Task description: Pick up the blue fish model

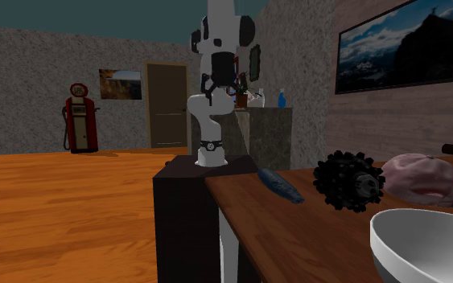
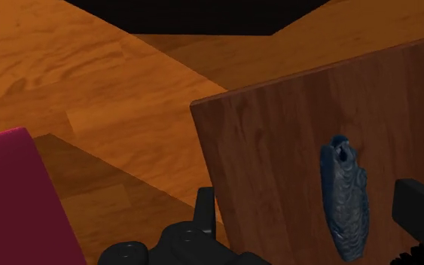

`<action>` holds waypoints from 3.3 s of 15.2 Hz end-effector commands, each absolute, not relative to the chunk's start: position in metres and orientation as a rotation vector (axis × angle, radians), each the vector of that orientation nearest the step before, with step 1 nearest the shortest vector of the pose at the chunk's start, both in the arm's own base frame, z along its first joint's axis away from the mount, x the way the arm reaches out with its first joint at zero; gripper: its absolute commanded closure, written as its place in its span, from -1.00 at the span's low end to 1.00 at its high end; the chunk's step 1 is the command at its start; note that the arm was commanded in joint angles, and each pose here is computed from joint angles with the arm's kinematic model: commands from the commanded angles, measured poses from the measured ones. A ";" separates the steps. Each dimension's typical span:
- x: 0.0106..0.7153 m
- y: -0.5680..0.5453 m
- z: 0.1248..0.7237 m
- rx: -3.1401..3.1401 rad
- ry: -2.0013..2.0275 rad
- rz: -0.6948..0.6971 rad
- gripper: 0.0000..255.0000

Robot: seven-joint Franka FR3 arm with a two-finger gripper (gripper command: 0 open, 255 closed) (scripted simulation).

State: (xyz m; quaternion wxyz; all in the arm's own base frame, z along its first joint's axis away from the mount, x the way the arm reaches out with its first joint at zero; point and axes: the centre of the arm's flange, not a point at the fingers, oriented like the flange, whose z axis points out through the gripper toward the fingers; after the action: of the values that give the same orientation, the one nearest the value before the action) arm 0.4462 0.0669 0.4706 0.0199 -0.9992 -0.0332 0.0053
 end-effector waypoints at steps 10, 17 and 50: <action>0.526 0.144 0.368 -3.064 -0.327 0.139 -1.00; 0.566 0.200 0.300 -3.030 -0.467 0.217 -1.00; 0.576 0.216 0.298 -3.019 -0.507 0.239 1.00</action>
State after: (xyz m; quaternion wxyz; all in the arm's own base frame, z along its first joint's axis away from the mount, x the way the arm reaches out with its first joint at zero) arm 0.5762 0.2171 0.2912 0.0355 -0.9826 -0.1651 0.0779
